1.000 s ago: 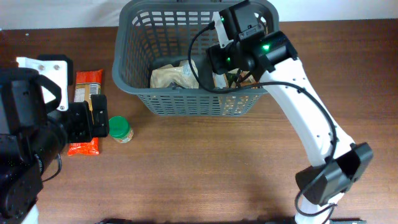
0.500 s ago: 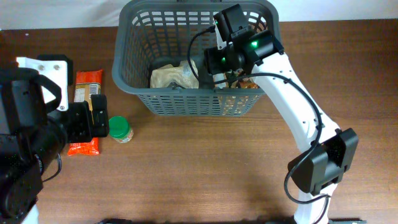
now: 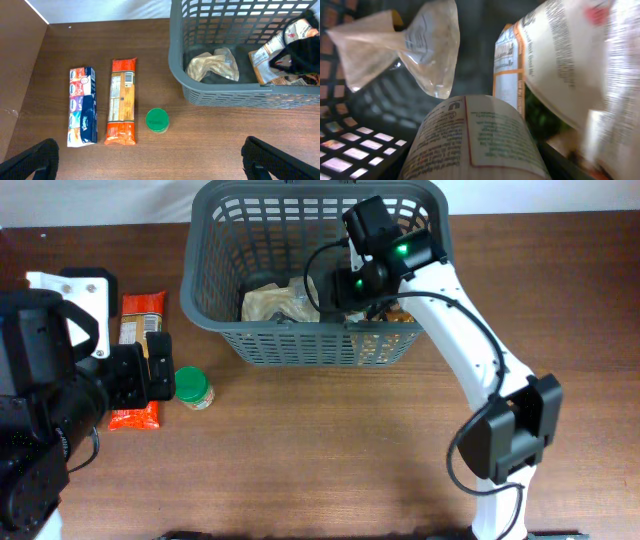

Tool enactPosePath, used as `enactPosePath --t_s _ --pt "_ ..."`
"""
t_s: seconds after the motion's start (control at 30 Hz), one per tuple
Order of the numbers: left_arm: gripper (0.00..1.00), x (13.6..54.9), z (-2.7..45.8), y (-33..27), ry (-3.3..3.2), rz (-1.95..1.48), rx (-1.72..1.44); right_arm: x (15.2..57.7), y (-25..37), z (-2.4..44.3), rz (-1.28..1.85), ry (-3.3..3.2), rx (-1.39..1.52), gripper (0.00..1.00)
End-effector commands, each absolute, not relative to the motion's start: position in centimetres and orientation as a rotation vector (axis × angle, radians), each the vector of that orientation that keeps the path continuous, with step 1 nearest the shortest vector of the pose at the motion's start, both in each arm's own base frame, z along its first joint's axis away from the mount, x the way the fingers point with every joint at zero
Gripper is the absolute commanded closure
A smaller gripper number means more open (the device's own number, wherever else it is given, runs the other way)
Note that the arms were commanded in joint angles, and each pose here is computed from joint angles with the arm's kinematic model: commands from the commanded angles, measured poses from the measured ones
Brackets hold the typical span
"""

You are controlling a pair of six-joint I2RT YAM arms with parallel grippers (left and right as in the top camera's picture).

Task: Pack container
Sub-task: 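Lower the jar into the basket, open the right gripper, withdraw right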

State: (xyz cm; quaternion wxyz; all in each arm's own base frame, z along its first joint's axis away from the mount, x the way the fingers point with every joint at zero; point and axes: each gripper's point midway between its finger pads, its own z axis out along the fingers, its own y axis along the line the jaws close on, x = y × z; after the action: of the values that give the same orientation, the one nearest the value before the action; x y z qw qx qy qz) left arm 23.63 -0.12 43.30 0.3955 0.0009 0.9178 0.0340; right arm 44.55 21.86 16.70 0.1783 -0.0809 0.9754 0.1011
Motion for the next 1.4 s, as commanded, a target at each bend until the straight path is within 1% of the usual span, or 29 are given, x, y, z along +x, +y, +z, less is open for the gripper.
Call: enactPosePath --t_s 0.0,0.1,0.23,0.37,0.4,0.47,0.5,0.57,0.67,0.7,0.77,0.9,1.03,1.1,1.2,1.3,1.33,1.37 --pt "0.01 23.4 43.4 -0.4 2.322 0.079 0.029 44.7 22.7 15.5 0.349 2.79 -0.233 0.95" --pt "0.01 23.4 43.4 -0.4 2.322 0.079 0.029 44.7 22.8 14.7 0.349 2.809 -0.235 0.95" --pt "0.01 23.4 43.4 -0.4 2.322 0.079 0.029 44.7 22.8 14.4 0.345 2.816 -0.235 0.88" --pt "0.01 23.4 43.4 -0.4 2.322 0.079 0.029 44.7 22.8 14.3 0.344 2.817 -0.235 0.86" --pt "0.01 23.4 43.4 -0.4 2.322 0.079 0.029 44.7 22.8 14.3 0.344 2.817 -0.235 0.79" --pt "0.01 23.4 43.4 -0.4 2.322 0.079 0.029 44.7 22.8 14.3 0.344 2.817 -0.236 0.57" --pt "0.01 23.4 43.4 -0.4 2.322 0.079 0.029 44.7 22.8 14.3 0.344 2.817 -0.236 0.46" --pt "0.01 23.4 43.4 -0.4 2.322 0.079 0.029 44.7 22.8 14.3 0.344 2.817 -0.235 0.19" --pt "0.01 23.4 43.4 -0.4 2.322 0.079 0.029 44.7 22.8 14.3 0.344 2.817 -0.235 0.11" --pt "0.01 23.4 43.4 -0.4 2.322 0.079 0.029 44.7 22.8 14.3 0.345 2.817 -0.235 0.04" --pt "0.01 23.4 43.4 -0.4 2.322 0.079 0.029 44.7 22.8 14.3 0.345 2.817 -0.235 0.02" --pt "0.01 23.4 43.4 -0.4 2.322 0.079 0.029 44.7 22.9 14.4 0.346 2.816 -0.236 0.0" --pt "0.01 23.4 43.4 -0.4 2.322 0.079 0.029 45.3 23.1 17.5 0.366 2.763 -0.237 0.01" --pt "0.01 23.4 43.4 -0.4 2.322 0.079 0.029 45.8 23.3 20.1 0.385 2.71 -0.237 0.01" --pt "0.01 23.4 43.4 -0.4 2.322 0.079 0.029 46.5 23.3 26.3 0.428 2.577 -0.232 0.01" --pt "0.01 23.4 43.4 -0.4 2.322 0.079 0.029 46.5 22.4 31.4 0.456 2.465 -0.211 0.01" --pt "0.01 23.4 43.4 -0.4 2.322 0.079 0.029 46.2 21.2 35.1 0.471 2.379 -0.188 0.01" --pt "0.01 23.4 43.4 -0.4 2.322 0.079 0.029 46.1 20.6 36.6 0.476 2.344 -0.176 0.01"
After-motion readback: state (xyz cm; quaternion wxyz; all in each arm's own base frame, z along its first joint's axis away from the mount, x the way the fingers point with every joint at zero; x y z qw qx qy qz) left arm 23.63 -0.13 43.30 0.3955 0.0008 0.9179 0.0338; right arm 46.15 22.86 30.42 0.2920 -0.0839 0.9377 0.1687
